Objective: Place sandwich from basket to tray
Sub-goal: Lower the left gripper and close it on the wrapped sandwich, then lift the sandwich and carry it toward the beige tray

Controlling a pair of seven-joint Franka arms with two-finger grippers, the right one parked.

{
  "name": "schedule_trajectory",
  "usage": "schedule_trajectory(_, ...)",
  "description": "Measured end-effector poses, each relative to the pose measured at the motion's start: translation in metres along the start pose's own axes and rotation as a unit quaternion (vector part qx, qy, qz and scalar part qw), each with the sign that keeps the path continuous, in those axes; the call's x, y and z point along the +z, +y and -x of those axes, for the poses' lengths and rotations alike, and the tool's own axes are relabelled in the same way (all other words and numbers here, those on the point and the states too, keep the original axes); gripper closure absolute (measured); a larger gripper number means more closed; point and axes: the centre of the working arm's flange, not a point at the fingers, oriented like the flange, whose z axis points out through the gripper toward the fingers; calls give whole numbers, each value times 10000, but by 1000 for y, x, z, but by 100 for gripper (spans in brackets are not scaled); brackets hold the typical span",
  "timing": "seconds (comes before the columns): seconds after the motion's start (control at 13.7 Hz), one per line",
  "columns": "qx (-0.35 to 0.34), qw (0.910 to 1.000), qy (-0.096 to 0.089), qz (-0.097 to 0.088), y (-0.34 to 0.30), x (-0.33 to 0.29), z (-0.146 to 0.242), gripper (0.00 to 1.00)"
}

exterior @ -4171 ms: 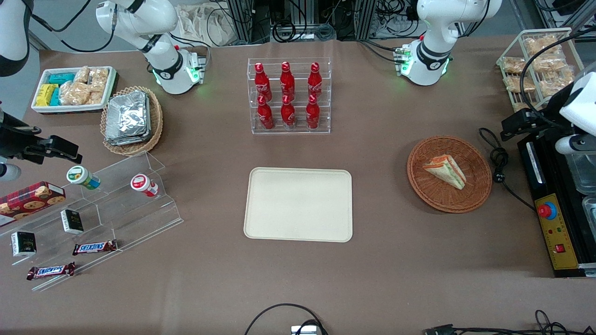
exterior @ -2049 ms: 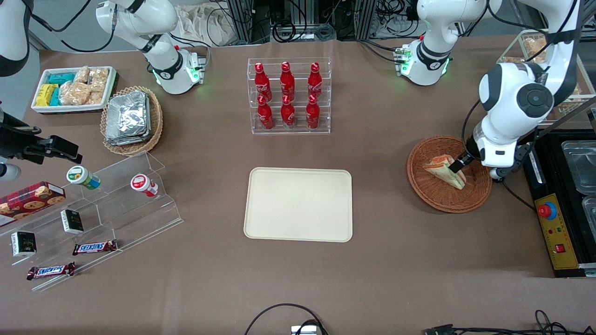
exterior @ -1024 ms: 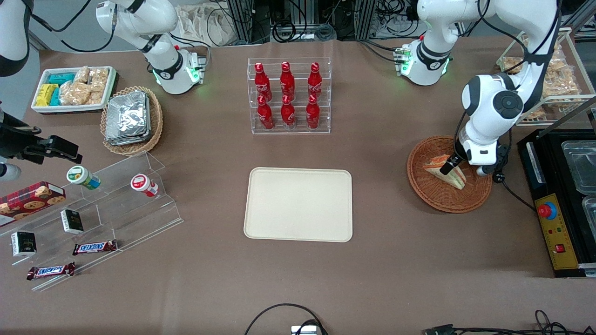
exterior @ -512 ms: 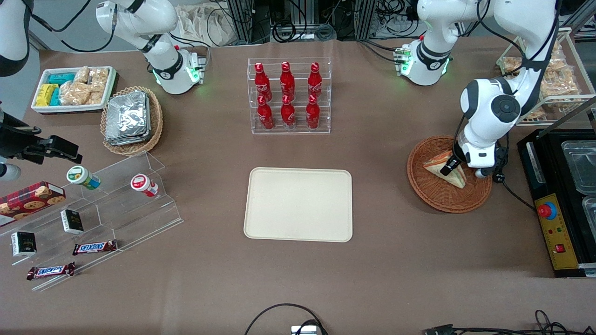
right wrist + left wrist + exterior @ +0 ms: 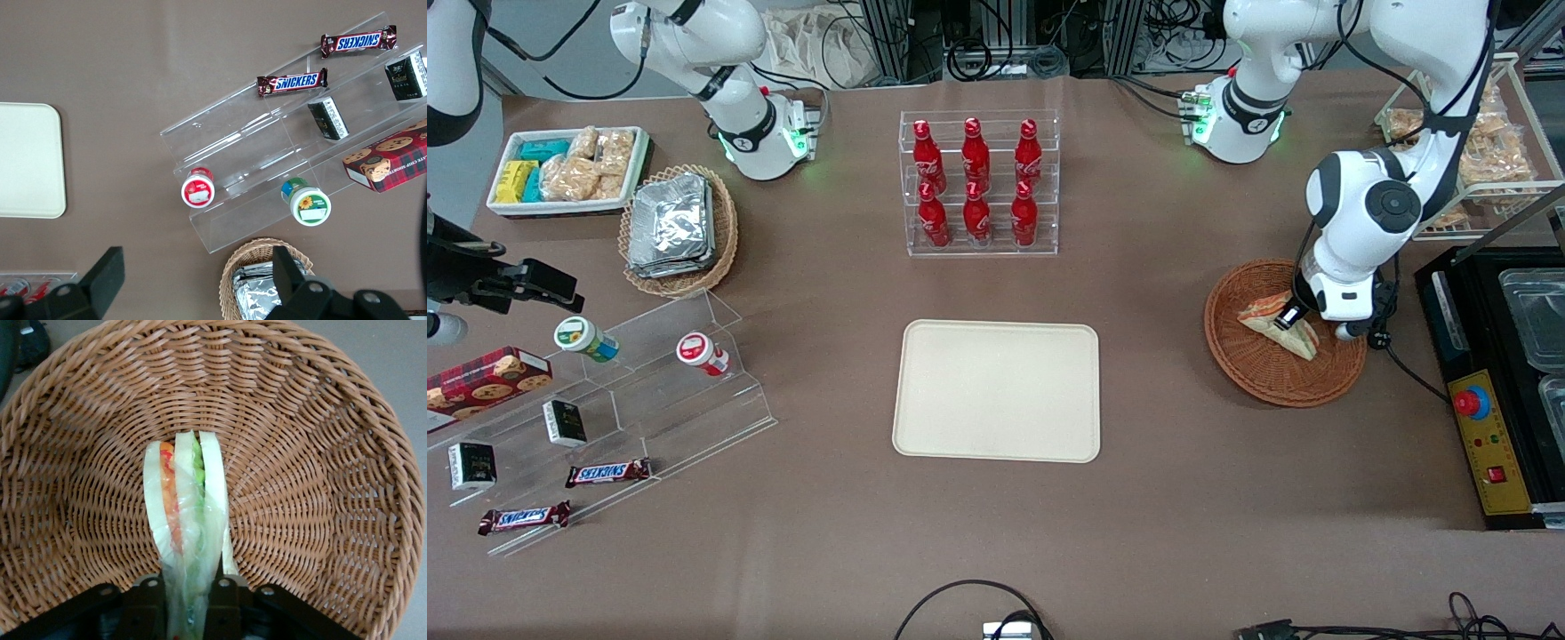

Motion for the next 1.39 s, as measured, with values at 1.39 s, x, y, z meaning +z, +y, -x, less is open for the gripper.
schedule_trajectory(1.39, 4663, 8838, 384, 13, 93, -111, 44, 84)
